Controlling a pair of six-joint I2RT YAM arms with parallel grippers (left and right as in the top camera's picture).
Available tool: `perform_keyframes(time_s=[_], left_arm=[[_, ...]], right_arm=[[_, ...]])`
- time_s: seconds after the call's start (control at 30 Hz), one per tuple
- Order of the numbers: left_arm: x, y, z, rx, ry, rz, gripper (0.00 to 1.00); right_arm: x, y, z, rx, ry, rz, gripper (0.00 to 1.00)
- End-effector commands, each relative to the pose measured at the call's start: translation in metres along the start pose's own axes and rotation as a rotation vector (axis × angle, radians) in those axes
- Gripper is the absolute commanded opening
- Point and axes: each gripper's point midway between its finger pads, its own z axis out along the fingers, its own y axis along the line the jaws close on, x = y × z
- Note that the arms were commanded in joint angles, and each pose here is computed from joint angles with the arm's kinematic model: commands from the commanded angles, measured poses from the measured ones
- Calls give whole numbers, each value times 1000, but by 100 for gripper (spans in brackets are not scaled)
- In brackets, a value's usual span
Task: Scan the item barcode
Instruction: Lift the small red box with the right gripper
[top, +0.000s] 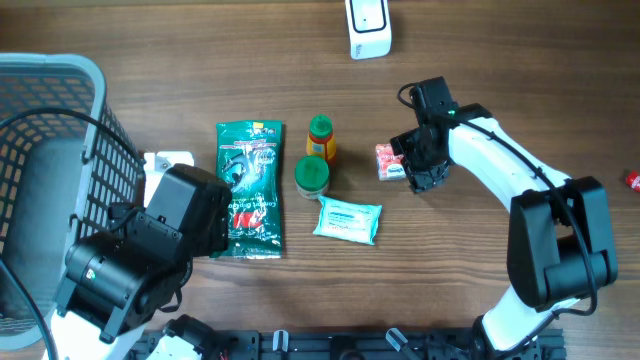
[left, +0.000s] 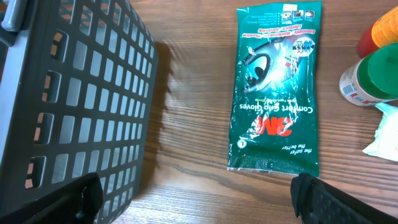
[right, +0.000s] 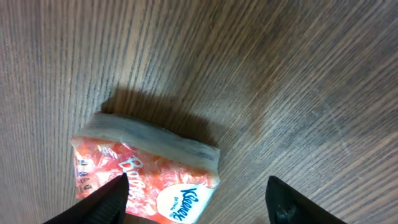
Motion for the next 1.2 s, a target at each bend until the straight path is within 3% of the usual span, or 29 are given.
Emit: perform_keyframes(time_s=[0.0, 0.2, 0.23, 0.3, 0.37, 0.43, 0.63, 0.87, 1.0, 1.17], left_arm=[[1, 1, 1, -4, 4, -23, 100], [1, 1, 1, -4, 4, -23, 100], [1, 1, 1, -4, 4, -23, 100], [1, 1, 1, -4, 4, -23, 100], [1, 1, 1, -4, 4, -23, 100], [1, 1, 1, -4, 4, -23, 100], [1, 1, 1, -4, 4, -23, 100], [1, 1, 1, -4, 4, -23, 100], [1, 1, 1, -4, 4, -23, 100], [1, 1, 1, -4, 4, -23, 100]], right_arm=[[-2, -4, 9, 21, -19, 19, 69], [6, -7, 33, 60, 17, 9, 61], [9, -7, 37, 63, 32, 6, 56], [17, -6, 44, 62, 67, -2, 31], [18, -5, 47, 61, 66, -8, 15], [18, -5, 46, 61, 65, -14, 4], [35, 10, 22, -70, 272, -245, 4], [76, 39, -77, -585, 723, -592, 4], [86, 35, -128, -819, 943, -614, 5], [93, 17, -134, -716, 1040, -466, 5]])
